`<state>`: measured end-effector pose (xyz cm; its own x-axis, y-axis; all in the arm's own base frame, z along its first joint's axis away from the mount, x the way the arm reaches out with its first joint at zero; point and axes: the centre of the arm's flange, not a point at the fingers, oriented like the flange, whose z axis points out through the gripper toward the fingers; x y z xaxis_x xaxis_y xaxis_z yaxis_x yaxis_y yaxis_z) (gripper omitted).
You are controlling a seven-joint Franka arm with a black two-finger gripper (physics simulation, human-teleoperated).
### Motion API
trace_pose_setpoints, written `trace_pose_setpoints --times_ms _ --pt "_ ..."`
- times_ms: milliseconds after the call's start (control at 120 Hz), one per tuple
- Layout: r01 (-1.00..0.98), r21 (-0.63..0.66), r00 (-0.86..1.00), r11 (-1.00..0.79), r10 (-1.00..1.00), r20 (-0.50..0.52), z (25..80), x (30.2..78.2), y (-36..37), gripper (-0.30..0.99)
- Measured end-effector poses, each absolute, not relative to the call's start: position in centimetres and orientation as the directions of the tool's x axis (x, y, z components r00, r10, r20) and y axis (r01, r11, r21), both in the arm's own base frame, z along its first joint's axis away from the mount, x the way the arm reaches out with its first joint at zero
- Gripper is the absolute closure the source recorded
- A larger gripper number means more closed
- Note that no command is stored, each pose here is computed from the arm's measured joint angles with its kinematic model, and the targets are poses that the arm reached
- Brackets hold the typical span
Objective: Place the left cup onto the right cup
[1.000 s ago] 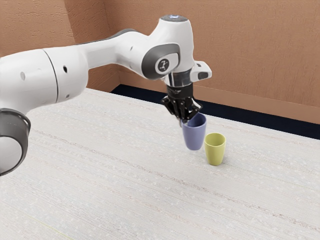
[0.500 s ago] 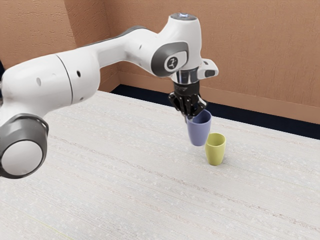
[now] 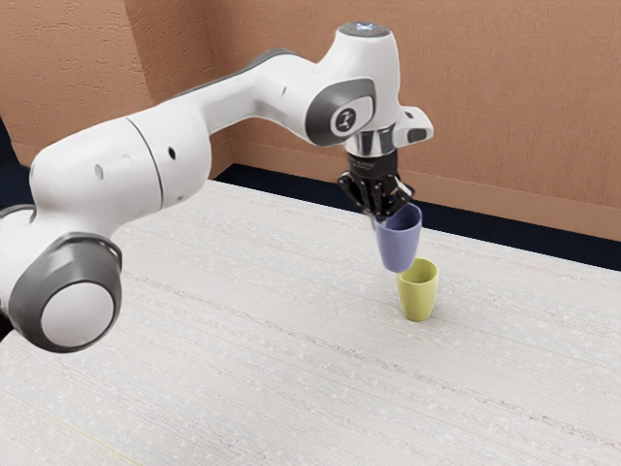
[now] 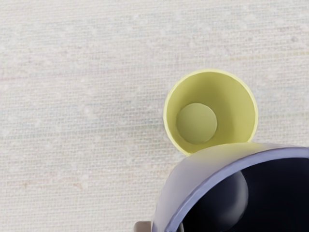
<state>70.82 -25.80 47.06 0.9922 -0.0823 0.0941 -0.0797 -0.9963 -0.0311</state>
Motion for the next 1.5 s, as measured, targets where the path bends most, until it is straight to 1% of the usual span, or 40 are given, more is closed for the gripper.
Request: trace_pose_setpoints --times_ms 358,875,1175,1500 --pt "-0.103 -0.018 0.984 -0.995 -0.104 0.145 47.6 71.9 -26.7 0.78" --pt "-0.112 0.01 0.971 -0.994 -0.107 0.214 46.0 74.5 -25.8 0.78" --pt "-0.13 0.02 0.966 -0.991 -0.122 0.228 45.1 74.9 -26.1 0.78" --pt "-0.144 0.014 0.969 -0.99 -0.138 0.205 43.2 74.8 -26.3 0.78"
